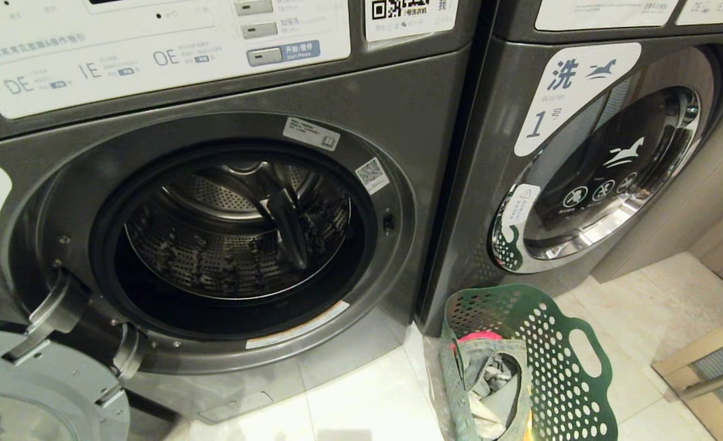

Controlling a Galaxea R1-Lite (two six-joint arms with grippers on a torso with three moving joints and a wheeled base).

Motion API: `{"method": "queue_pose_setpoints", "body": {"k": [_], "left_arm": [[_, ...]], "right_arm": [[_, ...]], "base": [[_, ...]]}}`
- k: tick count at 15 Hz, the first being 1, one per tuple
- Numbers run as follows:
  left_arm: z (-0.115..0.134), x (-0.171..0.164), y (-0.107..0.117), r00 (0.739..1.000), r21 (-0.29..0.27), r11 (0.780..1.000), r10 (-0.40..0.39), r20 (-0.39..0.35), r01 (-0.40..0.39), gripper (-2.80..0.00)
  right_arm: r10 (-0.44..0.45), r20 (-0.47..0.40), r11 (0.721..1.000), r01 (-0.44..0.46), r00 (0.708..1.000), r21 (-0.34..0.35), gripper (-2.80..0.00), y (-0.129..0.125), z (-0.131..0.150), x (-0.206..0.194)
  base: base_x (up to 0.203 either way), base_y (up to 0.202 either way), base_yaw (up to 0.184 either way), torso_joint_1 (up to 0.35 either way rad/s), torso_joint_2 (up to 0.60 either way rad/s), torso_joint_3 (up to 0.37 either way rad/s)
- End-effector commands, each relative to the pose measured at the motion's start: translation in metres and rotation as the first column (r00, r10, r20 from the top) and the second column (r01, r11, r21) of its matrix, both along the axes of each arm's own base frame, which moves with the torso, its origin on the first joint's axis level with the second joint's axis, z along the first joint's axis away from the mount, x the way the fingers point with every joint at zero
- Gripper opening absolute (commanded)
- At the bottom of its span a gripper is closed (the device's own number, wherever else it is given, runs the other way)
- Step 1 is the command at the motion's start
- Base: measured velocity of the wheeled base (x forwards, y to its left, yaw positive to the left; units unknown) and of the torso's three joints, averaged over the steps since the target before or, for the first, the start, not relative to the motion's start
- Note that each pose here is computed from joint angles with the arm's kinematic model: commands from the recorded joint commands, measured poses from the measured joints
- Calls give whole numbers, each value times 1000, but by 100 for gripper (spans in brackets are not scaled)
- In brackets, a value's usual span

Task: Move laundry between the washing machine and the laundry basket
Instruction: Close the washing machine door with the left hand

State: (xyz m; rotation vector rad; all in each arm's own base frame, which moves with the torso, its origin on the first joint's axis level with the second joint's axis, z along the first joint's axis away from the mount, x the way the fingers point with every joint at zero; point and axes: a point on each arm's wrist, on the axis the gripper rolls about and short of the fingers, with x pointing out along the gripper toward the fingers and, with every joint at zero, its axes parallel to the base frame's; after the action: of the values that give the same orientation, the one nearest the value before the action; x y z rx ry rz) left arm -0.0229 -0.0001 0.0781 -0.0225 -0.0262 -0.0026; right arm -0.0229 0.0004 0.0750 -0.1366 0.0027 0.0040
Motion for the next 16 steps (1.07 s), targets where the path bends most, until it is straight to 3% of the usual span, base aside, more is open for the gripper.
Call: {"method": "queue_pose_setpoints", "body": {"k": [1, 11, 16], "left_arm": [[-3, 1, 0, 1000, 0, 1000, 1, -9, -1, -280], [-3, 1, 0, 1000, -2, 1000, 1, -9, -1, -280], [-3, 1, 0, 1000, -2, 1000, -1, -8, 1, -280]], "right_arm": [[1, -2, 1000, -1, 1000, -1, -280, 0, 0, 0], [4, -2, 1000, -4, 1000, -1, -280, 0, 0, 0], [4, 0, 1000, -4, 1000, -1, -280, 0, 0, 0]], "base": [[0, 0, 0, -26, 154, 124], [0, 0, 0, -2, 20, 21], [0, 0, 0, 0, 3, 167]]}}
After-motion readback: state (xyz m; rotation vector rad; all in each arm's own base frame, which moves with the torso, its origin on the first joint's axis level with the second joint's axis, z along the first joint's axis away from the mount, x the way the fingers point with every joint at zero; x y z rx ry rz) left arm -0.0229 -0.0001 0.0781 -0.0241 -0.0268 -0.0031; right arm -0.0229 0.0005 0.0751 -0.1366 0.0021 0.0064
